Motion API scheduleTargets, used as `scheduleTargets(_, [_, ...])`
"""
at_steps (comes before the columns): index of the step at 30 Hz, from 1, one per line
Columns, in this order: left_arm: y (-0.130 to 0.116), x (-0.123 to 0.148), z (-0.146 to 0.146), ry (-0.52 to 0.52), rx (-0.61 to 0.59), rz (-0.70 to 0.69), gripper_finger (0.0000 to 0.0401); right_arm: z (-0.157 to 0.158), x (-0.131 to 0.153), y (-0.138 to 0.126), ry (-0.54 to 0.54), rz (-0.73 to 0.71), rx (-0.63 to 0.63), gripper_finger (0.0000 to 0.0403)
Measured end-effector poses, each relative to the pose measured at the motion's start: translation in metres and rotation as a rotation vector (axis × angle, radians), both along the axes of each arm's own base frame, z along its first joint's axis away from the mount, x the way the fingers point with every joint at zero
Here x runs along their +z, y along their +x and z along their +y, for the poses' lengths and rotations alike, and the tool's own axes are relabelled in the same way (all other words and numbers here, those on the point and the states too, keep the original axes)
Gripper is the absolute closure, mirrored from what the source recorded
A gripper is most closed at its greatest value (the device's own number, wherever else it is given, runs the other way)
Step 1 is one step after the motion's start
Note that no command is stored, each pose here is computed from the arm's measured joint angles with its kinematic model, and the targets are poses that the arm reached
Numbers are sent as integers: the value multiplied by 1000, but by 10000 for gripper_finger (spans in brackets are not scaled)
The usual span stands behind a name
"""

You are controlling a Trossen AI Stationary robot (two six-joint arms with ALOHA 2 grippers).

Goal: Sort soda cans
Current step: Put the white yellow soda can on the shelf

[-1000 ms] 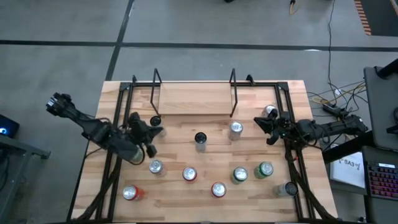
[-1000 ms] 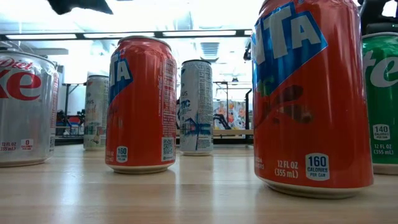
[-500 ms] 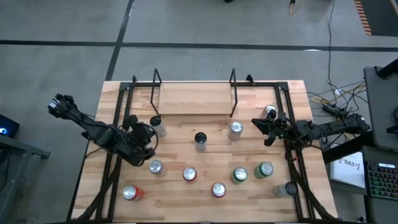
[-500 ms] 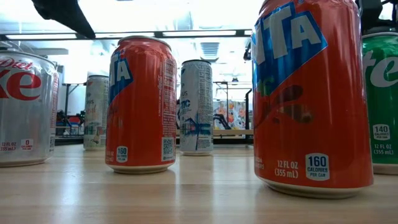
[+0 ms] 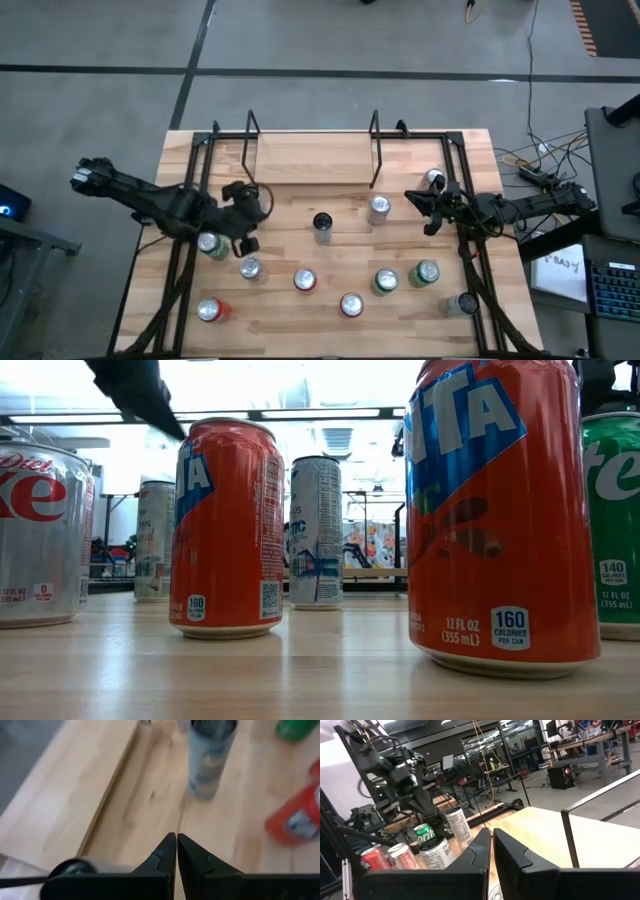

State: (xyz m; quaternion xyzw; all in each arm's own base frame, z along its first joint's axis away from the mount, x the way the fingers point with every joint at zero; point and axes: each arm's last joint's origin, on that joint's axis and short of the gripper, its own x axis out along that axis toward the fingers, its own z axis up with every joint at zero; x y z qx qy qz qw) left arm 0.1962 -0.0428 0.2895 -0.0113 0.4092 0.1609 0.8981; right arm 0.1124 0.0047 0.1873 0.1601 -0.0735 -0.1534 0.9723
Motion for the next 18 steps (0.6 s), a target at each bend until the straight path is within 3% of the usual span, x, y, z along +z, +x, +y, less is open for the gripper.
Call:
scheduleTargets(4, [-5,0,22,-61,68,48,401,0,0,0,2,-1,0,390])
scheduleTargets(8, [-7,6,38,-65,223,-10,401,0,0,0,3,-1,0,390])
scheduleTargets(18, [-10,14,46,-244,498,-115,397,0,-1,0,10,3,1,390])
